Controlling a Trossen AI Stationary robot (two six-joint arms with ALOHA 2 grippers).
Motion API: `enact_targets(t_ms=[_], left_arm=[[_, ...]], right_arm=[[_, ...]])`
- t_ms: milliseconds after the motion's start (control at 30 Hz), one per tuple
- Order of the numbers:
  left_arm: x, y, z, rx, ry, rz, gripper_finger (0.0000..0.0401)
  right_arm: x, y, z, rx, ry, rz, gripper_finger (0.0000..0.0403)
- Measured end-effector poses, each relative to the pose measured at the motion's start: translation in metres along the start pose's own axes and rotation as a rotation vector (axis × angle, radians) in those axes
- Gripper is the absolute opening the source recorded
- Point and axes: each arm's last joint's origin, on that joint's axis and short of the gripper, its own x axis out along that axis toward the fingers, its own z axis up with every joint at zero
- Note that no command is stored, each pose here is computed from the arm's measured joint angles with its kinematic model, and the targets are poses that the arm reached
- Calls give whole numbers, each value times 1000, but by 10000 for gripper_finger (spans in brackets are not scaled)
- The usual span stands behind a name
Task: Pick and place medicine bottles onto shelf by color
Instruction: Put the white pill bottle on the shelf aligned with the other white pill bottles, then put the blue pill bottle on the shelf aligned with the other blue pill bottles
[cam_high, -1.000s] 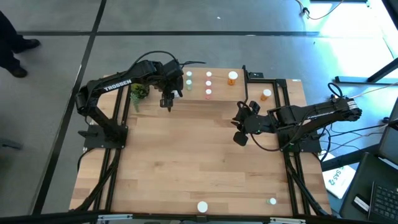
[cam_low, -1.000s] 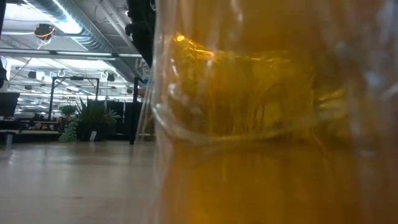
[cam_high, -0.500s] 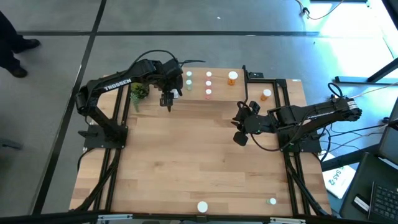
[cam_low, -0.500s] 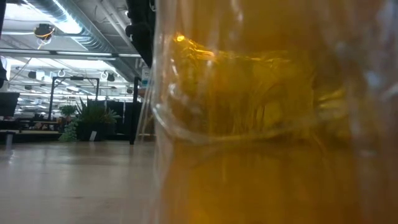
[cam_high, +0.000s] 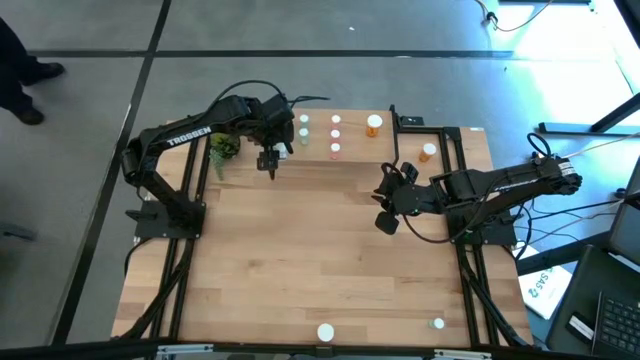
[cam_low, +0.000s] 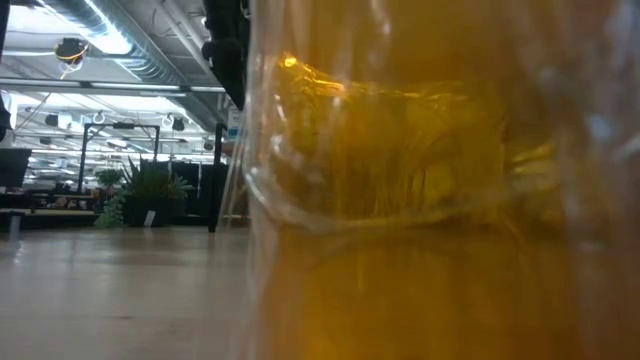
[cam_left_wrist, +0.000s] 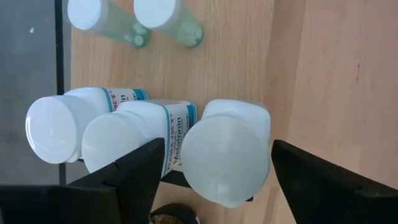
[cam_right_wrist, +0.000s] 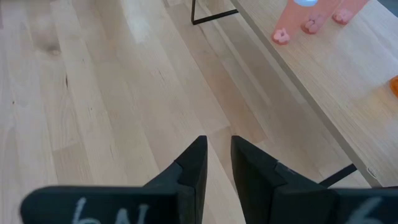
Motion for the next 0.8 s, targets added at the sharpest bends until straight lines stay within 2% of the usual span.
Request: enact_targets(t_ms=[800], left_arm=[[-1, 0, 0, 8, -1, 0, 290]], right_arm=[[0, 0, 0, 0, 0, 0, 74]])
